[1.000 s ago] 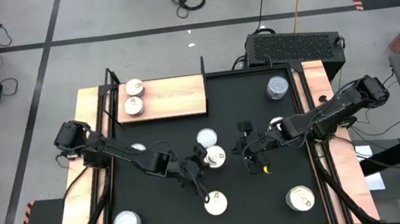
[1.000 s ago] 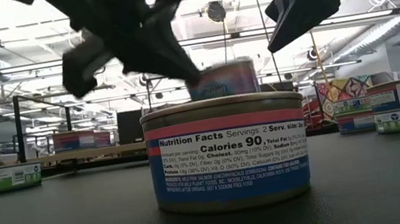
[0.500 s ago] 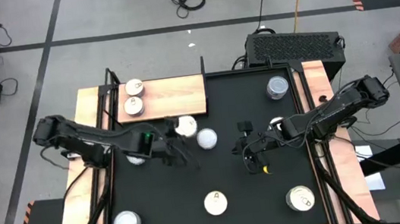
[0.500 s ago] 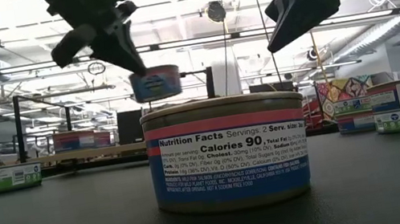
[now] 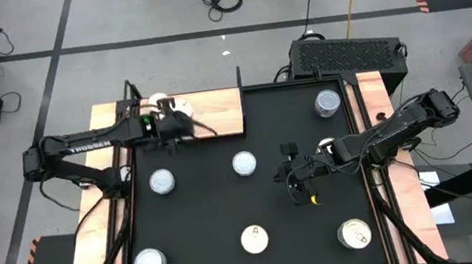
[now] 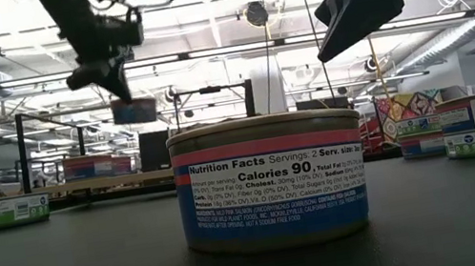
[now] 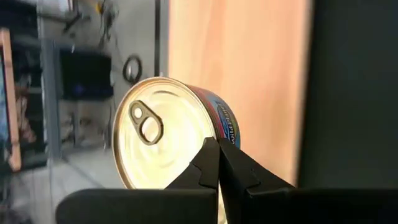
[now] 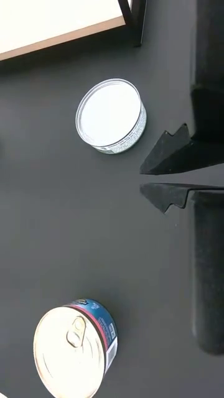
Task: Stack canned seafood by type on shelf
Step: Stack the blue tuna can on top of the blue tuna on the shelf
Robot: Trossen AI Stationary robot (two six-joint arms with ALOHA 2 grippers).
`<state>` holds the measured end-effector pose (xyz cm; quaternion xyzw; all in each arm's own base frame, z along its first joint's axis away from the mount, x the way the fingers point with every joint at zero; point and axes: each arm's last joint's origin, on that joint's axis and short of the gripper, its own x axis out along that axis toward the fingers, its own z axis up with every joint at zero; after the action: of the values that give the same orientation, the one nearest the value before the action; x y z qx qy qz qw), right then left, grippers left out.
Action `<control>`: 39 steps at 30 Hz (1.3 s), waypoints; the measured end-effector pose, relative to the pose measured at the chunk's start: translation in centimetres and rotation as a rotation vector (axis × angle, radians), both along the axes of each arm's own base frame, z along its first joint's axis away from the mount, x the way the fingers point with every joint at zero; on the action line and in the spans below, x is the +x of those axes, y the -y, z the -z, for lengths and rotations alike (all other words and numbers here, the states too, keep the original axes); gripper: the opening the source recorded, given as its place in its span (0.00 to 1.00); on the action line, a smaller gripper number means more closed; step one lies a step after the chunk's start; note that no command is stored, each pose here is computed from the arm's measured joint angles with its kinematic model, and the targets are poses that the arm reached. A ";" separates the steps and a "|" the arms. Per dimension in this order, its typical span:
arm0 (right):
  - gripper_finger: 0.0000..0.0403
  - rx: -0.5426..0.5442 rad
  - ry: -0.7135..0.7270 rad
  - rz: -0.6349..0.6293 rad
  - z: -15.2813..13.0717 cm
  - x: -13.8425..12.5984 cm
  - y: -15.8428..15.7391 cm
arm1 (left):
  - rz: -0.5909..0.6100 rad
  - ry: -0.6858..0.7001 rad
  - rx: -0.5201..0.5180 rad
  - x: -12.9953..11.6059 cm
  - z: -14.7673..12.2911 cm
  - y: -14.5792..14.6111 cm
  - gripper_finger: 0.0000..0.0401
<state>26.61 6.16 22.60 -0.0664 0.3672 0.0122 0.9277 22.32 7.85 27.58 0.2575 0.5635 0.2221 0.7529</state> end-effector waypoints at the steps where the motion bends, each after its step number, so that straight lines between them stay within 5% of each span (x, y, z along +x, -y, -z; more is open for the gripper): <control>1: 0.07 0.000 -0.002 -0.001 0.0 0.0 0.0 | -0.024 -0.014 0.001 -0.5 0.2 -0.8 0.00; 18: 0.07 -0.006 0.000 -0.007 0.0 0.0 0.0 | -0.222 0.078 -0.059 -5.7 1.3 -9.3 0.00; 39: 0.07 -0.006 0.000 -0.006 0.0 0.0 0.0 | -0.273 0.133 -0.153 -7.5 2.9 -10.9 0.00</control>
<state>26.61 6.17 22.59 -0.0701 0.3672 0.0141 0.9274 14.79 18.75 24.71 0.1050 0.5576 0.2952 0.7687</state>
